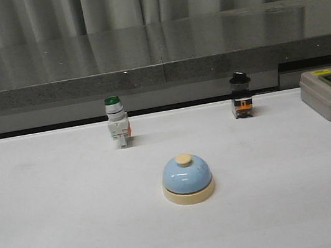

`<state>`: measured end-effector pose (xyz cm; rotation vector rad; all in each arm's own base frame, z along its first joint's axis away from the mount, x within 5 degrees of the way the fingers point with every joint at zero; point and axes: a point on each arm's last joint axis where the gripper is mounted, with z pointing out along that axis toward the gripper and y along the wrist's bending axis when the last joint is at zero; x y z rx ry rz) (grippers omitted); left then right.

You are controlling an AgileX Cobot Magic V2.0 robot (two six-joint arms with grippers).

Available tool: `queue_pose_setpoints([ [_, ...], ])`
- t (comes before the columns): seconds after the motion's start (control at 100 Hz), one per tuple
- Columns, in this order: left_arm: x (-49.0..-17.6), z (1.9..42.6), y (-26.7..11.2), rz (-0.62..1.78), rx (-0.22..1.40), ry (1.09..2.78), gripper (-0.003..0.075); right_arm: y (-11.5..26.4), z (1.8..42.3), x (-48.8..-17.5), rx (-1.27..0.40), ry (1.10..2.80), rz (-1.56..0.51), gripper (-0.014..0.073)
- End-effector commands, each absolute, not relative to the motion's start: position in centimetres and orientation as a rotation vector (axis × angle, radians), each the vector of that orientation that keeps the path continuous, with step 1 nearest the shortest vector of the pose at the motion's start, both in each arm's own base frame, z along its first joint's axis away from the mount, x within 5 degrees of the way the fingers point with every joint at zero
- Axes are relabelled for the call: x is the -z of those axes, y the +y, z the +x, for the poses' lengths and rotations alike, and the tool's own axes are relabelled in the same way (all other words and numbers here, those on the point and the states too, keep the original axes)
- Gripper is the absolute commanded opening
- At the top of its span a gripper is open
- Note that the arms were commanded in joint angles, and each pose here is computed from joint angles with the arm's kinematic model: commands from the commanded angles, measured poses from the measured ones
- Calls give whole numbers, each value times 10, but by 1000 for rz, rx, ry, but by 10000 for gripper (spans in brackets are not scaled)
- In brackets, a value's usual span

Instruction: Place and press bell with both arms

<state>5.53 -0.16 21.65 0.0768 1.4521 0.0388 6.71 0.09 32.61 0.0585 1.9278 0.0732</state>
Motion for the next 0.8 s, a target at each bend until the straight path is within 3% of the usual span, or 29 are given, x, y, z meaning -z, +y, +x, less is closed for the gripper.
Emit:
queue_pose_setpoints([
  [0.0,-207,55,-2,68,-25,1400,-21,0,69,-338,-59,1840,44,-64],
  [0.25,-207,55,-2,68,-25,1400,-21,2,70,-319,-75,1703,29,-64],
  [0.5,-207,55,-2,68,-25,1400,-21,3,61,-267,-94,1535,10,-64],
  [0.79,-207,55,-2,68,-25,1400,-21,3,54,-220,-112,1470,12,-64],
])
